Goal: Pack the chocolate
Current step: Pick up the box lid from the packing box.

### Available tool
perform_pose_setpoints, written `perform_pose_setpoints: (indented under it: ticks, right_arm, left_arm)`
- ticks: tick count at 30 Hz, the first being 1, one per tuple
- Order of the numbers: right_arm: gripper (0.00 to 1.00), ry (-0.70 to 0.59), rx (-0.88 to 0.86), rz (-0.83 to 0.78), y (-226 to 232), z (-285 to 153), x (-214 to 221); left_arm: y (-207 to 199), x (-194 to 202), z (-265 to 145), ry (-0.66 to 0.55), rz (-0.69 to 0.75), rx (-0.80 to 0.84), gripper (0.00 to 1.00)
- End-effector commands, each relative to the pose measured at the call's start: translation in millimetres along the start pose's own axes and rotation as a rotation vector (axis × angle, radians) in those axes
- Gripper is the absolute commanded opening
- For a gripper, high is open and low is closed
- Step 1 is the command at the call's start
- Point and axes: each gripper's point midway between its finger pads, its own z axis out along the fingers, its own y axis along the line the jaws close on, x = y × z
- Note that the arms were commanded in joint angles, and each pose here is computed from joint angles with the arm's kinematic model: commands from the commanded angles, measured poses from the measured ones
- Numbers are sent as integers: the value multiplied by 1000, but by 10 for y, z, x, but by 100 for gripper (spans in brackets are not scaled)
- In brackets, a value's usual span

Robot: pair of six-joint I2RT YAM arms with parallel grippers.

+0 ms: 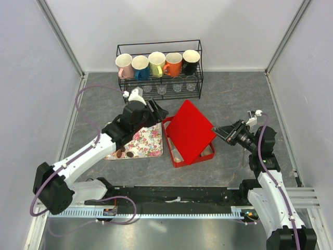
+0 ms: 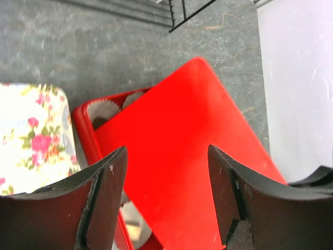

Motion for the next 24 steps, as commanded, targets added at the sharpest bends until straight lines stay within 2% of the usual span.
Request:
perform_pose_setpoints:
  ticks: [1,8,12,15,24]
  right_arm:
    - [0,-33,-164,-30,485,-37,-151]
    - [0,-84,-254,9,739,-70,-278]
    - [0,-130,-315,45,917,-95,-405]
    - [0,-143,-326,57,979,-96,-458]
    - [0,-151,-343,116,937,-116,-435]
  left_arm:
    - [107,101,-144,-8,-122,16,70]
    - [209,510,-213,90,-252,86,72]
    - [197,578,-242,80,-344,139,77]
    - [219,540,-291,27,-424,175,79]
    - [-52,664,-159,31,-464,288,87]
